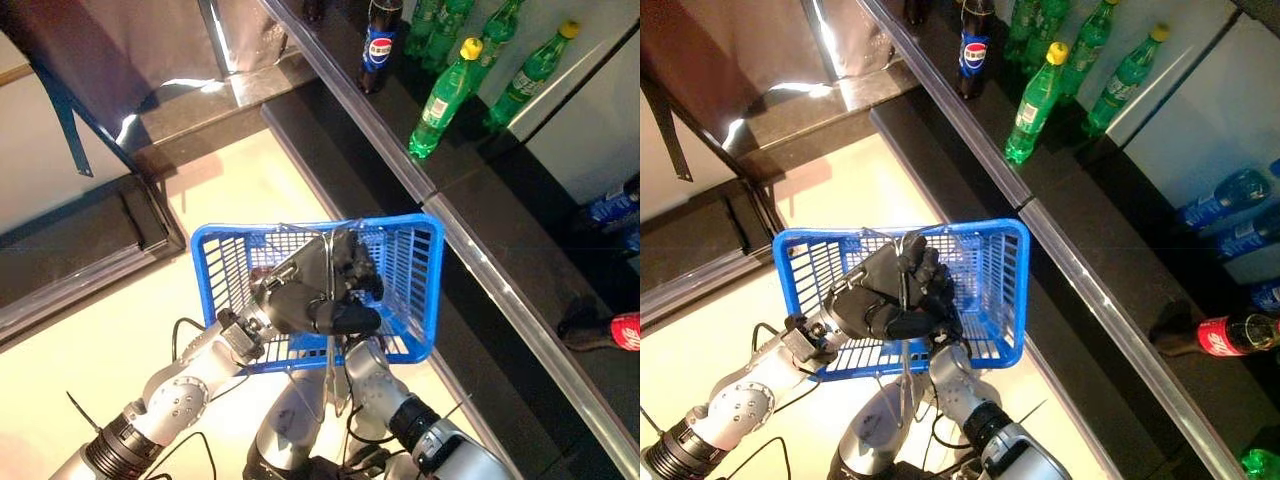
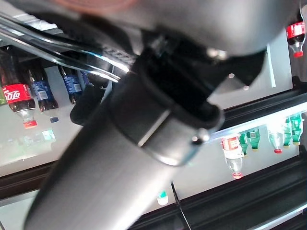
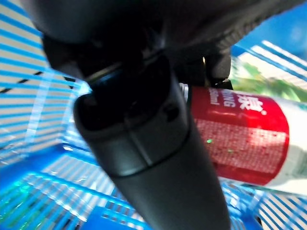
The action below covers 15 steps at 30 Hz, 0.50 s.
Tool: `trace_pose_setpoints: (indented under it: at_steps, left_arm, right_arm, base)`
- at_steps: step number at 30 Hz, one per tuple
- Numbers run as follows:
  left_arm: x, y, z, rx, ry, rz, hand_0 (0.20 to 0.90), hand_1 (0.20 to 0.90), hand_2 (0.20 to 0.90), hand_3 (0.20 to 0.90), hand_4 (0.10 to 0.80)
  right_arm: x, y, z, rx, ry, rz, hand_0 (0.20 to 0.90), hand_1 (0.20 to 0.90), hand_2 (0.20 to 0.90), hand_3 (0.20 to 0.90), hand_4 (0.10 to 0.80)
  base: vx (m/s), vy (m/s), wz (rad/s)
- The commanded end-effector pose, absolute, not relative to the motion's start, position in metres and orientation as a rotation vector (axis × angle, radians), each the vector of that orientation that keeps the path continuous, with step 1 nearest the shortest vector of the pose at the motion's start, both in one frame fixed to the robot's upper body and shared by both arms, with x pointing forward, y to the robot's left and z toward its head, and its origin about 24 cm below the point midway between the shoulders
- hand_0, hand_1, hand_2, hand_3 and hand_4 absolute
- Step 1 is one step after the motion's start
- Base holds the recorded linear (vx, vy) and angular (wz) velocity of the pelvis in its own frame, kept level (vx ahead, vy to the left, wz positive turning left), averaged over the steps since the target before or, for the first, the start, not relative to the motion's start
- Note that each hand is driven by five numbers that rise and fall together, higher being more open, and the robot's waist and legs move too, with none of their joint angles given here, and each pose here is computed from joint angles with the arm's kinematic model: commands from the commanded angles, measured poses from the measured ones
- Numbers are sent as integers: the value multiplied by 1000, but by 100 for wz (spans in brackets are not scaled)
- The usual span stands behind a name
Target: Pick up the drink and place into the basket.
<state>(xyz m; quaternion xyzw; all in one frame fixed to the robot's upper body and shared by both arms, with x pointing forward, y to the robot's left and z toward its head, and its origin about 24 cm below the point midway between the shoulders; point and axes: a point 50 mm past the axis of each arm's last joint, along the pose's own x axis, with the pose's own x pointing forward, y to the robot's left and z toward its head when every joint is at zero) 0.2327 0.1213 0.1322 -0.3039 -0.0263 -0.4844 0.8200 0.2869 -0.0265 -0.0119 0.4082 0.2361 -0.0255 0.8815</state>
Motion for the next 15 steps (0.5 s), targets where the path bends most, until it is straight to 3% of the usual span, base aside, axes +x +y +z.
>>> trace_pose_setpoints:
  at_steps: [1,4,5,6,7,15]
  left_arm:
    - [144,86,284,-787,-1129,-1763,300,300,300,200,100]
    - [145,86,284,-781,-1141,-1744,300,300,300,200,100]
    - [146,86,284,-781,-1146,-1739,300,300,300,200,100]
    - [146,86,284,-782,-1149,-1732,300,300,300,200,100]
    - [147,87,284,-783,-1154,-1721,300,300,300,200,100]
    - [150,91,283,-777,-1191,-1643,300,300,300,200,100]
  right_arm:
    - [284,31,13,973,485,121,300,300,300,200,100]
    - [286,29,14,994,488,82,300,300,300,200,100]
    - [286,28,13,993,491,69,507,507,507,442,342]
    - [286,27,12,985,497,49,766,766,766,744,644]
    - [285,25,9,970,504,29,900,900,900,900,800]
    - [288,10,16,981,421,-37,900,900,900,900,800]
  base:
    - [0,0,0]
    - [23,-8,1]
    - [0,0,0]
    - [30,-1,-1]
    - [32,-2,-3]
    - [-13,9,-5]
